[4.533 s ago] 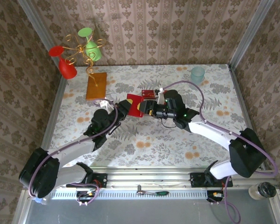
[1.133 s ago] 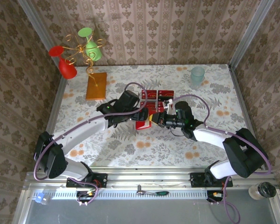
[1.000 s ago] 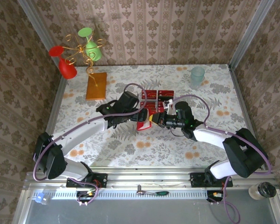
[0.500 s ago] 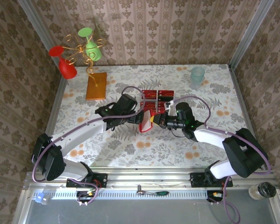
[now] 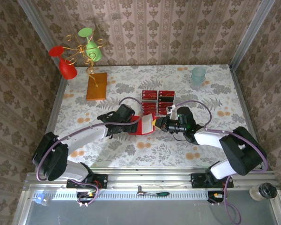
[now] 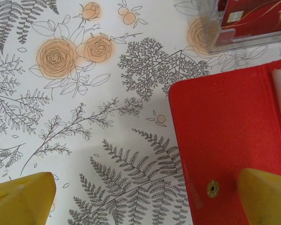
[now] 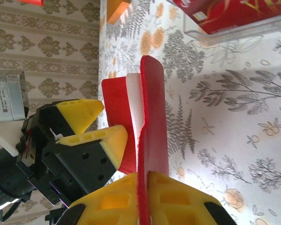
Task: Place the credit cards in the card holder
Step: Open the card holder at the center of the table.
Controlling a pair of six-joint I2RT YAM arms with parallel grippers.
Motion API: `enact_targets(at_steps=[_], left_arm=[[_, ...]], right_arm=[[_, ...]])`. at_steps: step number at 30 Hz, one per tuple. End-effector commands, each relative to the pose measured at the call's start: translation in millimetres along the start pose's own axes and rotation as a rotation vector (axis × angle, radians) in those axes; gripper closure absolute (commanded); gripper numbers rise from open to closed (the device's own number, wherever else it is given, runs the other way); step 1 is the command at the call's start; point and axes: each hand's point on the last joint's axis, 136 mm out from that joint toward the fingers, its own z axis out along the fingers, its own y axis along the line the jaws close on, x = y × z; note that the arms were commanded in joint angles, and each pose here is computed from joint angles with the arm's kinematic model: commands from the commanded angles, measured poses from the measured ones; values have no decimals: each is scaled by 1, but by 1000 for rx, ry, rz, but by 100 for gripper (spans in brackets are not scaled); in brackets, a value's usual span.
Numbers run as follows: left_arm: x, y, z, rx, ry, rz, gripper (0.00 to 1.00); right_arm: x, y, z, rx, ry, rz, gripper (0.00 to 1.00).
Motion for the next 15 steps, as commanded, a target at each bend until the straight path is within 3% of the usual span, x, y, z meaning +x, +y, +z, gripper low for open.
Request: enact_targets(at_steps=[1, 15], left_arm=[[4, 8, 11, -42, 1, 3, 0], [32, 28, 34, -121, 66, 10, 0]], right_arm=[[0, -6, 6, -6, -36, -6, 100], [23, -42, 18, 97, -38, 18, 100]])
